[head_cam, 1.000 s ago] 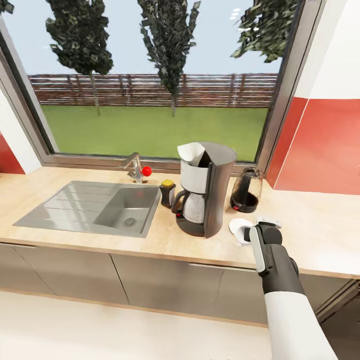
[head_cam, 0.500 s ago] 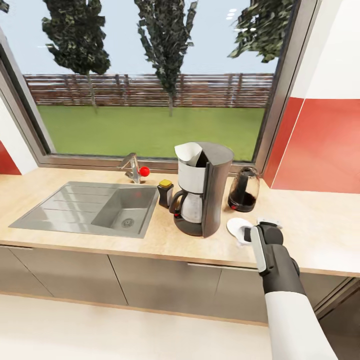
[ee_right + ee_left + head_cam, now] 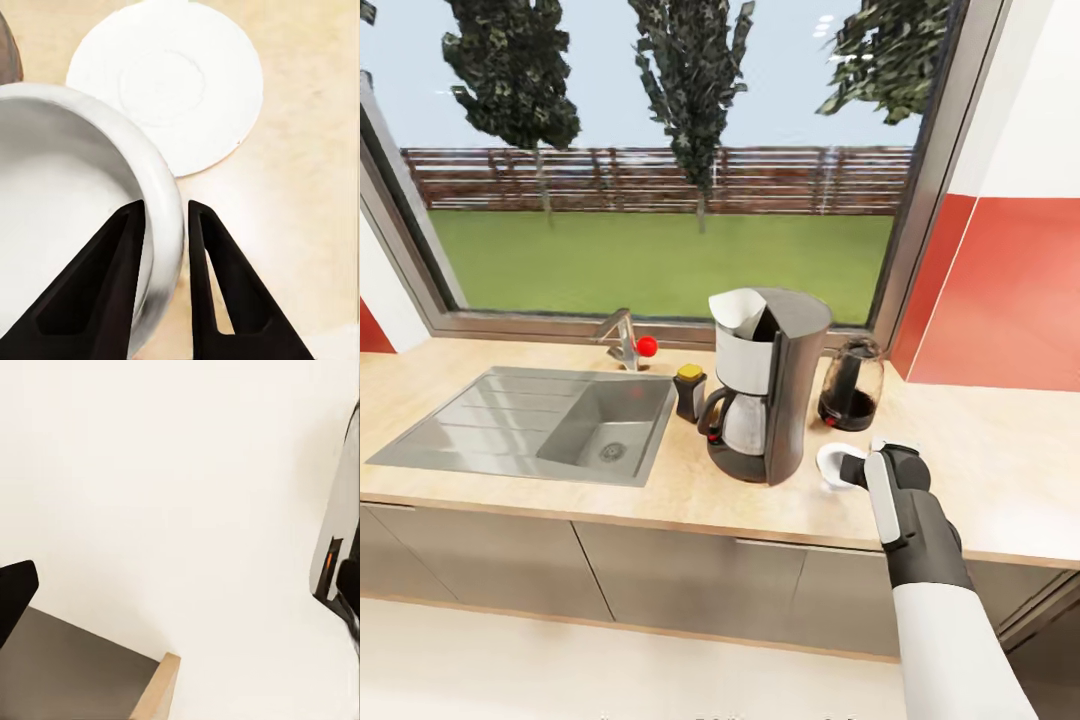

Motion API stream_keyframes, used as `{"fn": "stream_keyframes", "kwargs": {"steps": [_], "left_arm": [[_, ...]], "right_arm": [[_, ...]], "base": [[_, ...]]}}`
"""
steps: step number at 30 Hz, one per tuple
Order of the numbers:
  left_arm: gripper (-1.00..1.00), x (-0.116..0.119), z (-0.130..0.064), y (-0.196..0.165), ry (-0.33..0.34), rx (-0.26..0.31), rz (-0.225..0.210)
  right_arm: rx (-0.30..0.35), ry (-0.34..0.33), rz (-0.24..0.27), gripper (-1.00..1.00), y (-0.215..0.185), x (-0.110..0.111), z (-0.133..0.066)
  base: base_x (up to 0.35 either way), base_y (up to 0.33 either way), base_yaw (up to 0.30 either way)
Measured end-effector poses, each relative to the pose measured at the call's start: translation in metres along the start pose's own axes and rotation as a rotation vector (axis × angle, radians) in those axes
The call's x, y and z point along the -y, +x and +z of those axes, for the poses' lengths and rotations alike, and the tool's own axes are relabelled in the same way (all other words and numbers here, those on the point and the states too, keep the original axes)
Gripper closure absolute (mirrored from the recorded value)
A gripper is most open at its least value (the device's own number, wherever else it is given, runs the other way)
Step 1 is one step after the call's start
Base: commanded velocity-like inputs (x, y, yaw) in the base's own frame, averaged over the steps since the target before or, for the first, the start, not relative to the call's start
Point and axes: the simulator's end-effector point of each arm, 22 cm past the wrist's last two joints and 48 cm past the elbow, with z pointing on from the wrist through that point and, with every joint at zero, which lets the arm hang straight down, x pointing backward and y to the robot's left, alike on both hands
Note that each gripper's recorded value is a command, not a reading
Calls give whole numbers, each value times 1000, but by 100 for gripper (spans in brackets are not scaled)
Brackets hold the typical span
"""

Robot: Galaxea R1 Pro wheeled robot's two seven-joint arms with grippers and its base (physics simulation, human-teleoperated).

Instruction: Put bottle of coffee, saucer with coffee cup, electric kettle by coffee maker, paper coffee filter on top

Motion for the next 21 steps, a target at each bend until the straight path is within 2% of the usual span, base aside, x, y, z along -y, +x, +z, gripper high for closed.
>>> {"fn": "stream_keyframes", "kwargs": {"steps": [3, 12, 21], "left_arm": [[-100, 13, -2, -2, 18, 12, -1], [-100, 22, -3, -5, 29, 19, 2], [-100, 22, -3, -4, 28, 18, -1]], "right_arm": [[2, -5, 2, 100, 0, -2, -2], [10, -15, 6, 100, -2, -8, -6], [8, -15, 5, 100, -1, -8, -6]], "base": [[0, 0, 0], [24, 0, 0], [264, 0, 0]]}}
